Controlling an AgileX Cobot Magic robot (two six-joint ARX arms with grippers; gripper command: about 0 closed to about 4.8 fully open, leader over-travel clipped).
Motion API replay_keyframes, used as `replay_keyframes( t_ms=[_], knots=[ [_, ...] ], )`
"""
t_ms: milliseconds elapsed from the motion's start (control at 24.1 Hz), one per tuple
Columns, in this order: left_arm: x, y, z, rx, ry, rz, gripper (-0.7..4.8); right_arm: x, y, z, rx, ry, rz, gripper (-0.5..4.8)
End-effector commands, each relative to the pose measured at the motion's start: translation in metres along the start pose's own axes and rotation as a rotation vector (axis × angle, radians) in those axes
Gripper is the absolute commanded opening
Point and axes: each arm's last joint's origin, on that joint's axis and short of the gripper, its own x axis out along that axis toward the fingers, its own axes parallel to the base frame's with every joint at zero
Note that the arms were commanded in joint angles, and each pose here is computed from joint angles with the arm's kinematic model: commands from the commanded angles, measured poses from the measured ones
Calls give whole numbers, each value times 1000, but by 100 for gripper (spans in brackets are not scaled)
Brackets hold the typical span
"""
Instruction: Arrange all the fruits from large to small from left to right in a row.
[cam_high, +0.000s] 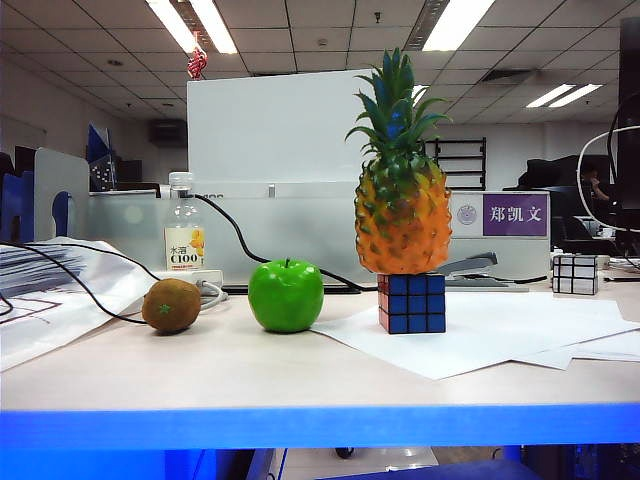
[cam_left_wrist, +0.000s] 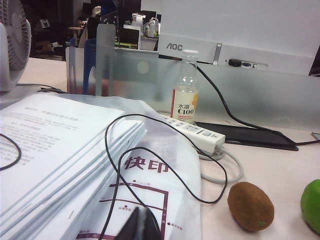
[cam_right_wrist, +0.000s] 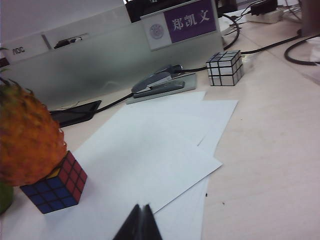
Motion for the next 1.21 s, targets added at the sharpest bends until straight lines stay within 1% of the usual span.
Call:
replay_keyframes(
  t_ms=[42,291,374,416,499,541,582,624,707,748,873,956,998,1081,1123,1206],
  knots=[
    [0,0,1,-4,-7,-7,-6,0,1,1,4,-14,18,-1],
    [0,0,0,-3,6,-6,-6,0,1,1,3,-12,17,-1],
    [0,-1,-3,-2,35,-32,-6,0,1,0,1,-1,42,-1],
    [0,-2,-5,1,61,-85,-6,0,2,0,-11,8,77,-1],
    [-1,-5,-8,18,99,-204,-6,-1,6,0,-60,37,197,-1],
    [-2,-7,-10,13,122,-279,-6,-1,8,-1,-65,51,255,-1],
    [-3,-9,-12,2,146,-343,-6,-2,10,-1,-57,72,330,-1],
    [-4,-11,-15,-13,184,-407,-6,-3,13,-1,-23,100,422,-1],
    [-5,-11,-17,-37,209,-443,-6,-4,16,-2,0,127,516,-1],
    [-5,-11,-17,-46,211,-444,-6,-5,18,-2,-2,140,564,-1],
    [-4,-12,-16,-48,198,-452,-6,-7,24,-2,-9,147,650,-1],
    [-4,-13,-11,-54,153,-479,-6,-9,31,0,-19,115,713,-1],
    [-2,-14,-5,-62,104,-509,-6,-10,37,3,-23,82,761,-1],
    [1,-14,-1,-77,71,-512,-6,-13,49,6,-22,32,824,-1],
    [3,-15,-1,-81,77,-517,-6,-14,55,6,-20,30,853,-1],
    [7,-17,-2,-105,128,-585,-6,-17,71,9,-58,50,926,-1]
  ],
)
